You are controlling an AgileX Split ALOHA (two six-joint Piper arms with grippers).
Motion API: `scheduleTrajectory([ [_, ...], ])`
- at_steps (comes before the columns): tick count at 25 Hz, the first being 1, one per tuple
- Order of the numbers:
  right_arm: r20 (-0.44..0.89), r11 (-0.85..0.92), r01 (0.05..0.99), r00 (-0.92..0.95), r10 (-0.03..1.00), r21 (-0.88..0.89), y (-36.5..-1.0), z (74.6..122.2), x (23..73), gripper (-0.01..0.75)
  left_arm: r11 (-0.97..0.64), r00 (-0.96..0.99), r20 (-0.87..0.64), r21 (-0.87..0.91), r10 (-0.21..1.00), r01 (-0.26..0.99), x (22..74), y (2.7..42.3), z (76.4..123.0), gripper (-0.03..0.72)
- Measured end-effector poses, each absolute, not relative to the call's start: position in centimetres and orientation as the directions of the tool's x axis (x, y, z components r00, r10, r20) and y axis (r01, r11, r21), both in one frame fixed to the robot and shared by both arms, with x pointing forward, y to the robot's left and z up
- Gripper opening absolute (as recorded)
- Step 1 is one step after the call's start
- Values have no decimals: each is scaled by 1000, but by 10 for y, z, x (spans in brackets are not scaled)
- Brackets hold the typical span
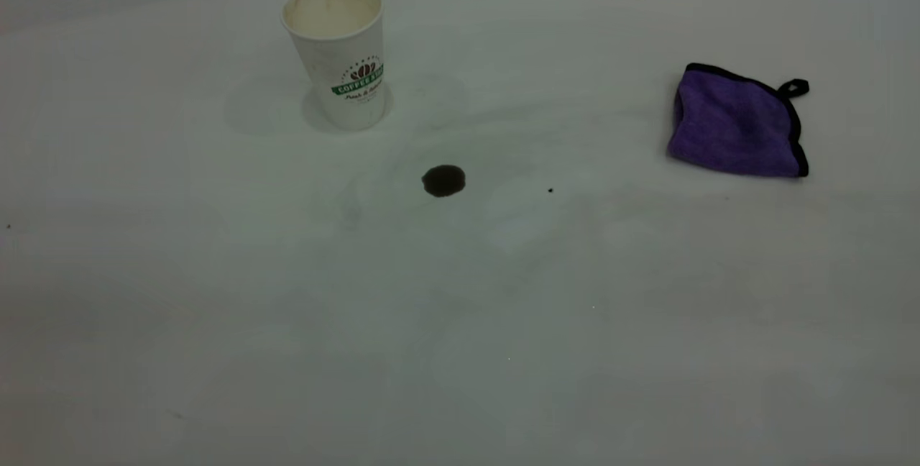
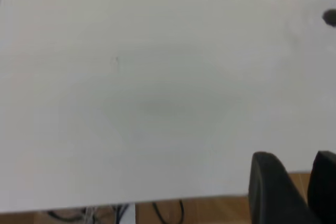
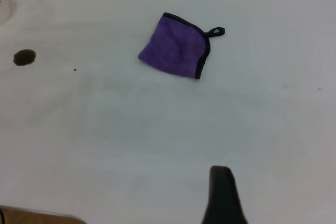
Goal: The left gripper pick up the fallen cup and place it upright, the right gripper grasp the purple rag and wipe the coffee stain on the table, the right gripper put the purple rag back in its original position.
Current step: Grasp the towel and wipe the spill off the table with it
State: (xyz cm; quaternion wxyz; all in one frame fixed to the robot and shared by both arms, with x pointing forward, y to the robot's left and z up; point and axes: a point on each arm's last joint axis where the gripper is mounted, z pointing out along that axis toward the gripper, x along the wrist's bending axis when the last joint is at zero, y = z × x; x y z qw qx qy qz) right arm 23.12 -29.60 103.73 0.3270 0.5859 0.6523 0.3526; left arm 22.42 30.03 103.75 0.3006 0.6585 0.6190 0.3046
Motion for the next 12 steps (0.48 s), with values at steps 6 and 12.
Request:
scheduleTrajectory([
  [6, -13, 65, 534, -100, 995, 843, -296, 1037, 231, 565, -42, 39, 23, 784, 999, 619, 222, 300, 1034, 240],
  [12, -13, 65, 534, -100, 995, 843, -296, 1037, 231, 565, -42, 39, 23, 784, 999, 619, 222, 301, 1034, 240],
])
